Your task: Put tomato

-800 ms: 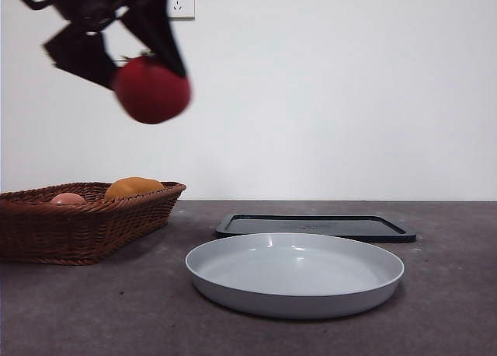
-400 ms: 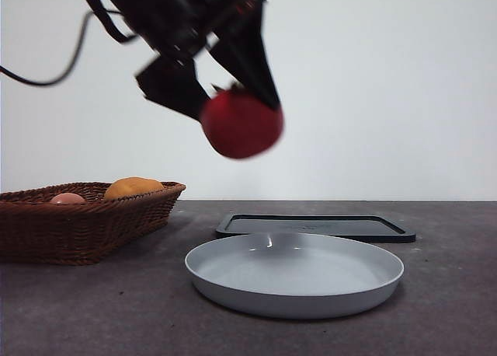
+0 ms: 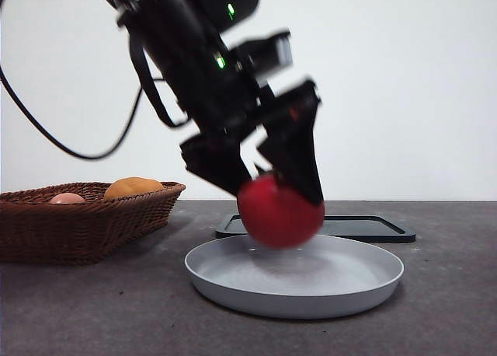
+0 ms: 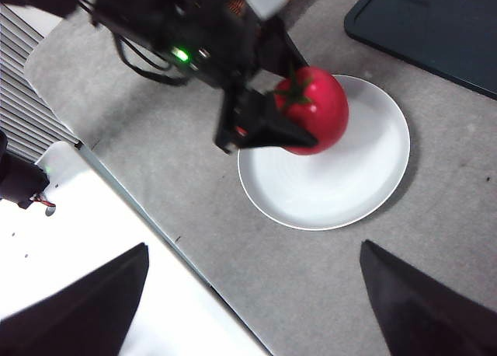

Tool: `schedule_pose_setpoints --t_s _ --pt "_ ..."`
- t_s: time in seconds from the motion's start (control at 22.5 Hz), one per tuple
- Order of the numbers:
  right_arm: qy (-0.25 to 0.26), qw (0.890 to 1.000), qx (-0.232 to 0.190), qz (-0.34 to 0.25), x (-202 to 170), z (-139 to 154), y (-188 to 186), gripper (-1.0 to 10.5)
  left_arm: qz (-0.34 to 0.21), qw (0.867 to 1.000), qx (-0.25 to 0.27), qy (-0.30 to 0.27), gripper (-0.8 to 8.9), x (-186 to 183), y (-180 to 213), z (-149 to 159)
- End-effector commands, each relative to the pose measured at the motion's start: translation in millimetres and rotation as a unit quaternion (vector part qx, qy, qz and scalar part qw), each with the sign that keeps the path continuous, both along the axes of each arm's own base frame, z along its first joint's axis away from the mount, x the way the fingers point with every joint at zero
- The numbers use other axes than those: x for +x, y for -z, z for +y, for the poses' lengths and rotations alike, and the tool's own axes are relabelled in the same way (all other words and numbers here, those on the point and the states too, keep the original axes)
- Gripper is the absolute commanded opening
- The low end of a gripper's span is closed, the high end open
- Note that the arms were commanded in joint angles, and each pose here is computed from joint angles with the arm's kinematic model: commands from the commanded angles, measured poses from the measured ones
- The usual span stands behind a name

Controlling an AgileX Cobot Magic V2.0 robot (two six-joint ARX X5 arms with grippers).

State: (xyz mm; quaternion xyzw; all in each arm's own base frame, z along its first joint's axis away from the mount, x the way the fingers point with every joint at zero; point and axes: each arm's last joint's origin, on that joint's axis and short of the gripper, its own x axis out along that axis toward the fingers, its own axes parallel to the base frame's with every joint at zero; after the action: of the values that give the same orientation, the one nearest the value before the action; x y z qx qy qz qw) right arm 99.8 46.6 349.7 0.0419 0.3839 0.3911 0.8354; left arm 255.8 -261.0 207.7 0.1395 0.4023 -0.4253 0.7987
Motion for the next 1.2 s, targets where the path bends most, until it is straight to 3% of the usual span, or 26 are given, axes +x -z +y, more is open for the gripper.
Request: schedule_pose_setpoints --t_s 0.04,0.44,0.58,0.67,0.98,1.2 --pt "-0.001 1.000 0.001 -0.004 0.4 0.6 -3.9 4.3 -0.003 1.000 0.008 0.010 3.39 2.2 11.8 -10.6" --pt "-0.001 1.000 0.001 -0.003 0.2 0.6 -3.7 4.3 0.013 0.999 0.034 0.028 3.56 -0.5 31.9 -18.5" --pt "-0.001 1.000 0.001 -0.003 0.2 0.6 -3.7 4.3 0.014 0.999 0.033 0.027 4.80 -1.4 31.1 -19.1" --pt "-0.001 1.000 0.001 -0.003 0.2 0.6 -3.7 4.3 0.013 0.999 0.031 0.026 5.04 -1.7 28.6 -18.3" --pt "-0.001 1.000 0.001 -0.003 0.2 0.6 -3.7 4.3 -0.017 1.000 0.000 0.016 5.04 -2.1 -7.4 -8.2" --pt "-0.001 1.000 0.001 -0.004 0.5 0.6 -3.8 4.3 -0.040 0.998 -0.034 -0.039 5.03 -3.2 -53.8 24.7"
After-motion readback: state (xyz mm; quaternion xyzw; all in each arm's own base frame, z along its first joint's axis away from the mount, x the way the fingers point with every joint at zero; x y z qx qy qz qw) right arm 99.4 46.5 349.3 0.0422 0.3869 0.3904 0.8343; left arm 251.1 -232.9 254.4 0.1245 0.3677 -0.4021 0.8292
